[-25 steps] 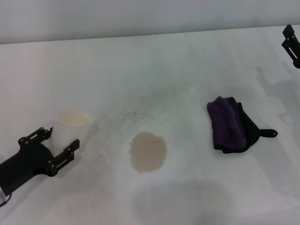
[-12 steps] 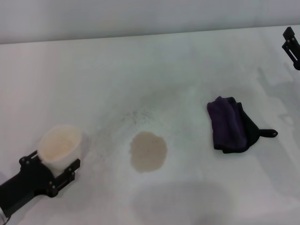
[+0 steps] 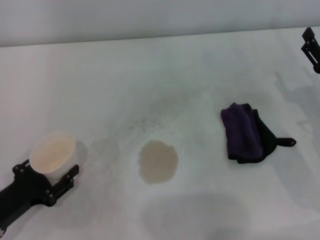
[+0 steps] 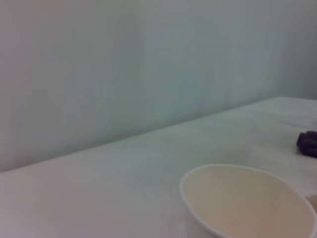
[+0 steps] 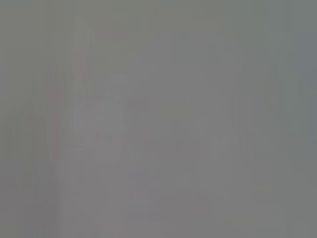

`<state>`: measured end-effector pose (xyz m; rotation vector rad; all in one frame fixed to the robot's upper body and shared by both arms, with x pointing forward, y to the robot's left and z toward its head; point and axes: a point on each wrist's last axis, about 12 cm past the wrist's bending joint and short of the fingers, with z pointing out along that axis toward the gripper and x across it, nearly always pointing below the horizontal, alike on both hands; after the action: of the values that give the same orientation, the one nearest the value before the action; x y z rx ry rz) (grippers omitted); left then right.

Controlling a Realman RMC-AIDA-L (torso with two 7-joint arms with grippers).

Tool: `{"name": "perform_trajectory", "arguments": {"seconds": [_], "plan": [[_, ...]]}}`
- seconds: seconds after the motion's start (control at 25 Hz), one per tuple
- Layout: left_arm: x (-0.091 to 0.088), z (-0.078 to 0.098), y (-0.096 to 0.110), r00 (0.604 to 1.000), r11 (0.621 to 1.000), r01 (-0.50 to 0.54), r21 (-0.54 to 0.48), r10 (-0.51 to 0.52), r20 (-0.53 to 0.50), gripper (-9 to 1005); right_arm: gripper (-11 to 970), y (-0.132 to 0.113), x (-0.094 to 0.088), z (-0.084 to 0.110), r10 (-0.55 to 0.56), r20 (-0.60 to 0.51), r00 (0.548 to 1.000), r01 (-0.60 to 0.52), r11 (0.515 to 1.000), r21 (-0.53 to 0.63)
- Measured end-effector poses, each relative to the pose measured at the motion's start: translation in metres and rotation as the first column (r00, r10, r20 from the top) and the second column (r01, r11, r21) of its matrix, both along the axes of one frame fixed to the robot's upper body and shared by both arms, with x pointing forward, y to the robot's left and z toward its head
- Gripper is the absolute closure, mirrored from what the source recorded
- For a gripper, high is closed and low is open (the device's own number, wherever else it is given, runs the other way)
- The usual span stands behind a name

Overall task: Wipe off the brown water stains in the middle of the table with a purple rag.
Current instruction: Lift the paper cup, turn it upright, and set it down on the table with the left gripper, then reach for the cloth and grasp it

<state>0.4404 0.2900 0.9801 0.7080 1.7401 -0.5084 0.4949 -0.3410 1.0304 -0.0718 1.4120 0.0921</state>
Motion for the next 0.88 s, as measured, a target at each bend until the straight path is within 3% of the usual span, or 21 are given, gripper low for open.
{"name": "perform_trajectory", "arguments": {"seconds": [0.12,0.44,0.6,0.88], "plan": [[0.000,0.001,0.000,1.000,1.000,0.002,-0.003,-0.002,0.007,353,106,0.000,-0.001,0.000,-0.001,-0.002,1.000,0.001,1.000,0.000],[-0.004,-0.001,0.002,1.000,1.000,0.006,0.031,-0.007,0.024,199,106,0.001,-0.001,-0.001,0.006,-0.003,1.000,-0.006,1.000,-0.002],[-0.013,-0.005,0.005,1.000,0.999,-0.010,0.041,0.009,0.022,122,106,0.001,-0.001,-0.001,0.006,-0.003,1.000,-0.006,1.000,-0.005],[-0.037,-0.007,0.018,0.994,0.995,-0.084,0.053,0.080,0.070,105,106,-0.001,-0.002,-0.001,0.003,-0.006,1.000,-0.003,1.000,-0.007]]}}
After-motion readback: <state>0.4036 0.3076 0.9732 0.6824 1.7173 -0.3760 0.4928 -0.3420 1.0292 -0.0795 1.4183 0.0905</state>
